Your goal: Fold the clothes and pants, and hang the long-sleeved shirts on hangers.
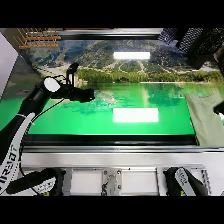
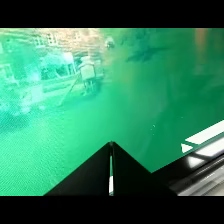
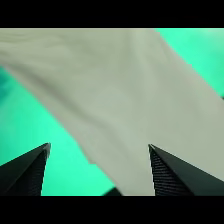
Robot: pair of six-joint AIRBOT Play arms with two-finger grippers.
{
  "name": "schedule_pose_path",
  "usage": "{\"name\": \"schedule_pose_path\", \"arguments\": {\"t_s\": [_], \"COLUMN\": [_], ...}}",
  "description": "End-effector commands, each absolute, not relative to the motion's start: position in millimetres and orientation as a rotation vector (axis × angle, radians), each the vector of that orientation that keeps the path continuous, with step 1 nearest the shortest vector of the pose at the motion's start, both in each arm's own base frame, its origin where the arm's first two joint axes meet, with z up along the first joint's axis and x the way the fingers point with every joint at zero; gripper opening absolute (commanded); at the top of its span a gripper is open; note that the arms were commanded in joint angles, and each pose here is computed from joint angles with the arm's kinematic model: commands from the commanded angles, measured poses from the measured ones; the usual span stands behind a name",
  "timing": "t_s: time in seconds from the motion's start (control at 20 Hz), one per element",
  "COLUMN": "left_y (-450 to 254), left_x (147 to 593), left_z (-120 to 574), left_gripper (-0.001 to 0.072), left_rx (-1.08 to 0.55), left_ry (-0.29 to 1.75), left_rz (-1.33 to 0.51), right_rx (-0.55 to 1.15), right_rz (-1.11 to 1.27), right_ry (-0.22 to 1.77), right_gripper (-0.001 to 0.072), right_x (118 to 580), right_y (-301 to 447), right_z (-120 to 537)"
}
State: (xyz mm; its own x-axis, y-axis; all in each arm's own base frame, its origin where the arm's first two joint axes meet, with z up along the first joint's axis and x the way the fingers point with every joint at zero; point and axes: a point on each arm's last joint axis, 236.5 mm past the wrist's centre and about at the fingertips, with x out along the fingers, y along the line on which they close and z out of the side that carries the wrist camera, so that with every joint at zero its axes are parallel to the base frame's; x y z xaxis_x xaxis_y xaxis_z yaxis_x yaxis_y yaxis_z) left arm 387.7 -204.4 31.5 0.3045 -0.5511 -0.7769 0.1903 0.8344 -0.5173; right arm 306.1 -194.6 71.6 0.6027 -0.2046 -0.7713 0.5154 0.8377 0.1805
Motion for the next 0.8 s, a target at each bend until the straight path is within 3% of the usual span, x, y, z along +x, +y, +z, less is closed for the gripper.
{"name": "schedule_pose_path", "arguments": {"t_s": [0.0,0.15,0.3,0.55,0.6,0.7,0.75], "left_y": [-188.5,-167.7,-164.6,-172.3,-172.1,-172.2,-172.1], "left_x": [389.9,368.1,355.8,352.0,352.1,352.0,351.9], "left_z": [57.0,51.5,50.8,52.9,52.8,52.8,52.6], "left_gripper": [0.0004,0.0004,0.0004,0.0004,0.0004,0.0004,0.0004], "left_rx": [-0.392,-0.417,-0.42,-0.411,-0.411,-0.411,-0.41], "left_ry": [1.054,1.053,1.067,1.072,1.072,1.072,1.073], "left_rz": [-0.462,-0.42,-0.422,-0.444,-0.444,-0.444,-0.444], "right_rx": [0.332,0.228,0.149,0.11,0.11,0.11,0.11], "right_rz": [0.016,0.344,0.526,0.611,0.612,0.613,0.613], "right_ry": [0.749,0.772,0.742,0.773,0.777,0.779,0.779], "right_gripper": [0.0672,0.0673,0.0672,0.0656,0.0506,0.0059,0.0018], "right_x": [365.2,372.3,364.9,351.7,351.1,350.7,350.7], "right_y": [-48.9,83.9,166.5,201.7,201.8,201.9,201.9], "right_z": [107.8,107.7,107.9,97.0,96.4,96.1,96.1]}}
